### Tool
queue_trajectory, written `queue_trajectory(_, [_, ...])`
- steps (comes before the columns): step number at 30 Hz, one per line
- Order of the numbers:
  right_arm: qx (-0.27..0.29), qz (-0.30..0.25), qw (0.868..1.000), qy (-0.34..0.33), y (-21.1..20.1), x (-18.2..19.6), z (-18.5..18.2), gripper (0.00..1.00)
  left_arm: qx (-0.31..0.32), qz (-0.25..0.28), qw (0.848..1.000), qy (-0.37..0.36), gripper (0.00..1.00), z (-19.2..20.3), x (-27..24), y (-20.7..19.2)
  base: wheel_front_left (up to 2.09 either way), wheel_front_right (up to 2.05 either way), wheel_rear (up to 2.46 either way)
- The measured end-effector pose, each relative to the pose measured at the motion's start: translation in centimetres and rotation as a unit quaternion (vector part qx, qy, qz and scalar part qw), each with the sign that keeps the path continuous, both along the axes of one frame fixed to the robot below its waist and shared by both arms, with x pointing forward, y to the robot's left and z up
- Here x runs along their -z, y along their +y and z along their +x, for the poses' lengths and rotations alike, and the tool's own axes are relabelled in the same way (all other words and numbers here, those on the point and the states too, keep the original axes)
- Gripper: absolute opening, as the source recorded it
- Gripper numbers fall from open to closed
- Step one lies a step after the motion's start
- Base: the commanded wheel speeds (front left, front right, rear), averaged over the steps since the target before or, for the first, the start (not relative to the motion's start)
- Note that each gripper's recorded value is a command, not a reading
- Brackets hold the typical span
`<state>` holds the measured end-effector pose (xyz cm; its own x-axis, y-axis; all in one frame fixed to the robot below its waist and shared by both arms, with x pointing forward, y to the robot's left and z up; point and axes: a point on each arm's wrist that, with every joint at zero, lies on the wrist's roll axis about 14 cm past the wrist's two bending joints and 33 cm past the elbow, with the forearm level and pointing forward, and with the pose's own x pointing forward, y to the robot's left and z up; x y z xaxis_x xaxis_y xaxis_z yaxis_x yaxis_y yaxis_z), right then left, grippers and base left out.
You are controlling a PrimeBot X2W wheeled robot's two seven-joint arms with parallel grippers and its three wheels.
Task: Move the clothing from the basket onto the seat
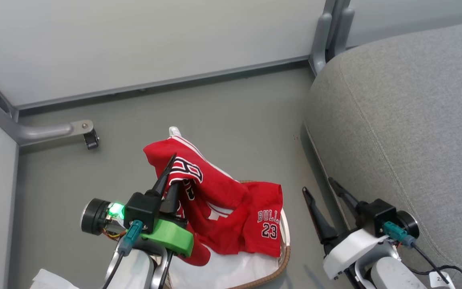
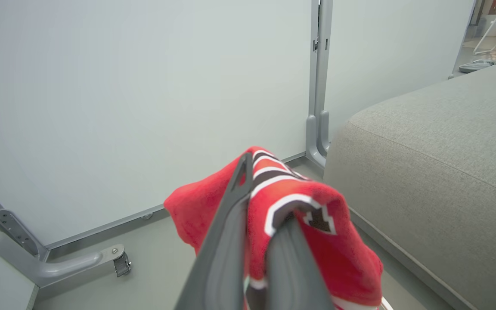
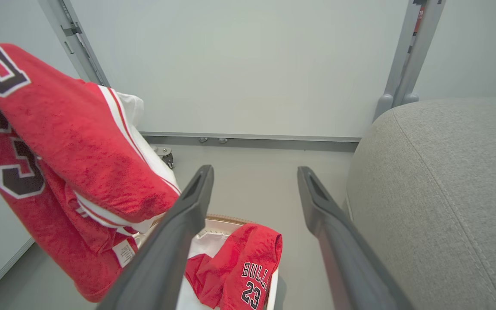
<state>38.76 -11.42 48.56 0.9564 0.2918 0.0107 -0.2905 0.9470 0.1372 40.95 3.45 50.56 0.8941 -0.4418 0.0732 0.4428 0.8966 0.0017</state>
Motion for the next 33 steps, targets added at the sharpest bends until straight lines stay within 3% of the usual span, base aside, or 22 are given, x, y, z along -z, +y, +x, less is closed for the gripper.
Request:
queue_trajectory(7, [-0.1,-0.022,0.993,-0.052,5.2,-3.1,-1.0,1.0,0.018,-0.018,0.998,-0.054,0.0,-0.8,-4.0,-0.9,0.0,0.0,0.0])
queue_trajectory(18, [-0.277,-0.067,0.951,-0.115,14.7,-6.3,-1.3,1.0,0.037,-0.039,0.995,-0.083,0.0,-1.3,-6.6,-2.0,0.0,0.0,0.0])
queue_trajectory(22, [-0.304,-0.075,0.943,-0.114,16.4,-6.0,-1.2,1.0,0.039,-0.044,0.995,-0.082,0.0,-1.6,-6.8,-2.1,0.0,0.0,0.0])
queue_trajectory(28, [-0.295,-0.076,0.947,-0.104,17.3,-5.4,0.1,1.0,0.043,-0.047,0.995,-0.078,0.0,-2.2,-6.7,-2.3,0.0,0.0,0.0])
queue_trajectory(29, [-0.294,-0.074,0.948,-0.098,17.4,-5.1,0.1,0.78,0.044,-0.047,0.995,-0.078,0.0,-2.3,-6.7,-2.4,0.0,0.0,0.0])
queue_trajectory(30, [-0.294,-0.074,0.949,-0.091,17.6,-4.7,0.2,0.26,0.045,-0.049,0.995,-0.077,0.0,-2.4,-6.6,-2.4,0.0,0.0,0.0])
queue_trajectory(32, [-0.293,-0.07,0.95,-0.08,17.7,-4.1,0.2,0.0,0.046,-0.05,0.995,-0.076,0.0,-2.6,-6.6,-2.5,0.0,0.0,0.0])
queue_trajectory(33, [-0.289,-0.062,0.952,-0.076,17.7,-4.2,0.4,0.0,0.047,-0.05,0.995,-0.075,0.0,-2.6,-6.6,-2.5,0.0,0.0,0.0])
